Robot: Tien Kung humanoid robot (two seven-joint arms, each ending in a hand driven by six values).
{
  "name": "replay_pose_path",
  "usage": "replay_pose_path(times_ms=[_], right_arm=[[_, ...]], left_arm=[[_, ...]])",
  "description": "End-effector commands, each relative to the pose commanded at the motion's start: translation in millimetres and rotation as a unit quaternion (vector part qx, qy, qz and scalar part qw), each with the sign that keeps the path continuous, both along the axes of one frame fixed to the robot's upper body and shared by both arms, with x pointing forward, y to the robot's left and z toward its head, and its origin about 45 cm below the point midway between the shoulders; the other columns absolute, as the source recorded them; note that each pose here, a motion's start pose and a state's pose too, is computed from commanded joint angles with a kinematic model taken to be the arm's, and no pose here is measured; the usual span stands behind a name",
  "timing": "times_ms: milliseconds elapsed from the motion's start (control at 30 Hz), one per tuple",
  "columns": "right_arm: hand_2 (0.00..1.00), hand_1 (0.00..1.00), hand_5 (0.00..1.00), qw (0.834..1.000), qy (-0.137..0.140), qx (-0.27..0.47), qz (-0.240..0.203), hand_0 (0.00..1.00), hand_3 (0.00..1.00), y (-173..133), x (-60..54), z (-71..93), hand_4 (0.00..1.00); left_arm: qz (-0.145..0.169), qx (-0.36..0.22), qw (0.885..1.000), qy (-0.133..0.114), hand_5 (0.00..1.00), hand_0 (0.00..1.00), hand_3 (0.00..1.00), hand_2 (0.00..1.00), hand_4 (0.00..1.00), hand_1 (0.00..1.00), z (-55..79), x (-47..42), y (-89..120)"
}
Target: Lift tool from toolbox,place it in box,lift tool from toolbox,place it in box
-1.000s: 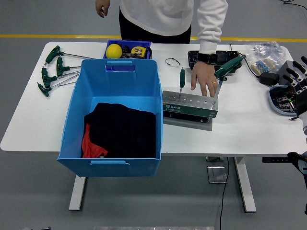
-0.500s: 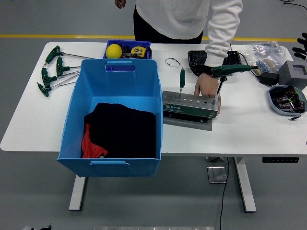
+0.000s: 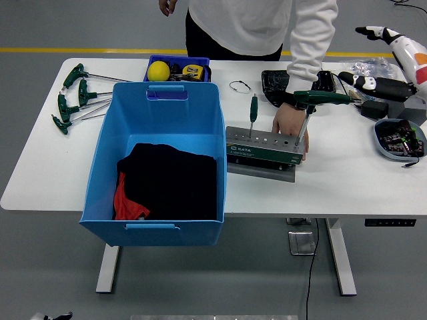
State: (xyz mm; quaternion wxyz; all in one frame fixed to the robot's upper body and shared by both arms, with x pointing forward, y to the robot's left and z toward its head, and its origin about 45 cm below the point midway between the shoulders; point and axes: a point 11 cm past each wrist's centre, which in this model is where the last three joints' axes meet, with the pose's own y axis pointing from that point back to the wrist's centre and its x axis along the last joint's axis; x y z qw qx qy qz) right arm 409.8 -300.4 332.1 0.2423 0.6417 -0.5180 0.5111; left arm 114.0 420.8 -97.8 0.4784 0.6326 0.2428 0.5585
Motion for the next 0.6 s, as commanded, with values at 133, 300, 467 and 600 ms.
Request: replay_pose_path(times_ms=[133,300,467,600], right_arm=[[0.882,0.856,0.762,0.997,0.013,-0.074,0.017,0.939,0.876,20.2,12.2,-2.9,0.998],[0.895,0.868,0.757,0.989,0.041,-0.140,0.038,0.950,0.884,36.5,30.4,-18.5,0.998],[0.800,0.833,0.697,0.978,0.068,-0.190,0.048,0.924,0.845,47.0,45.4,-38.0,0.998],[0.691,0.729,0.717,0.972,0.083,-0.215,0.048,0.860,0.774,52.6,53.5,-49.2,0.998]], left_arm=[[0.001,-0.001,1.000,0.000,0.677,0.712,0.647,0.720,0.674,0.694,0.0,0.7,-0.5],[0.001,-0.003,1.000,-0.001,0.676,0.712,0.648,0.721,0.675,0.693,0.0,2.1,-1.2],[0.001,-0.004,1.000,0.000,0.676,0.713,0.647,0.720,0.675,0.691,0.0,2.1,-1.2],[0.001,-0.004,1.000,0.001,0.675,0.713,0.647,0.720,0.674,0.691,0.0,1.5,-0.9]])
